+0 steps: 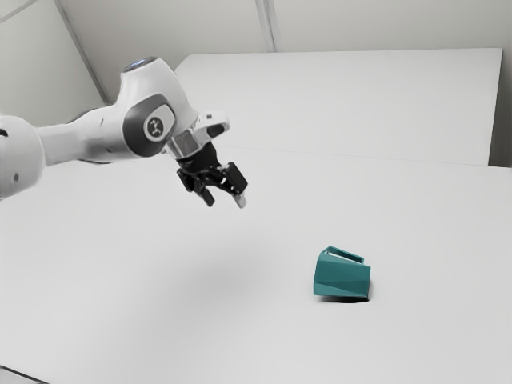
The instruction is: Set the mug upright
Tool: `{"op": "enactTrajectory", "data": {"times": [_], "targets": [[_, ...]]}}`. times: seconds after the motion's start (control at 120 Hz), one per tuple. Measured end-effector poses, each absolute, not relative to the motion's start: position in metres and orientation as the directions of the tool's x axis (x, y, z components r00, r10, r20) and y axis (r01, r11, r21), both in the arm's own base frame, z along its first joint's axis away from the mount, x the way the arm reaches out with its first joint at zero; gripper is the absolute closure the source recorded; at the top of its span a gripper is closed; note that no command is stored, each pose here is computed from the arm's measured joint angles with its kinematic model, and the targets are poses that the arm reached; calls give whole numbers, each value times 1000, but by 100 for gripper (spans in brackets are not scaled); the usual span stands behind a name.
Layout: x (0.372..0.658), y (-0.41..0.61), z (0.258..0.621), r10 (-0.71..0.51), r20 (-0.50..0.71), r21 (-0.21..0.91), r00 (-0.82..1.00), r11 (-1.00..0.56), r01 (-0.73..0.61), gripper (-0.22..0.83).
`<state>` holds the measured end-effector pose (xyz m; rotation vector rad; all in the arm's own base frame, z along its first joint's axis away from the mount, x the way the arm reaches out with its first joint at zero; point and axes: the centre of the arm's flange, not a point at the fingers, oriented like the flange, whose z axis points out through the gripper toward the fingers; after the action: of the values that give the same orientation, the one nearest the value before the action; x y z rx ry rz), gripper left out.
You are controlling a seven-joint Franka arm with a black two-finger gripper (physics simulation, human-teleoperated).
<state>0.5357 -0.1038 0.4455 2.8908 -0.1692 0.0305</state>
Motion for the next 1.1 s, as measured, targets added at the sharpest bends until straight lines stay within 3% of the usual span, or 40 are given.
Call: {"op": "enactTrajectory", "data": {"times": [0.375, 1.1], "targets": [[534, -165, 397, -53, -4, 353, 999, -934, -48, 0], [522, -258, 337, -51, -9, 387, 999, -921, -44, 0]]}}
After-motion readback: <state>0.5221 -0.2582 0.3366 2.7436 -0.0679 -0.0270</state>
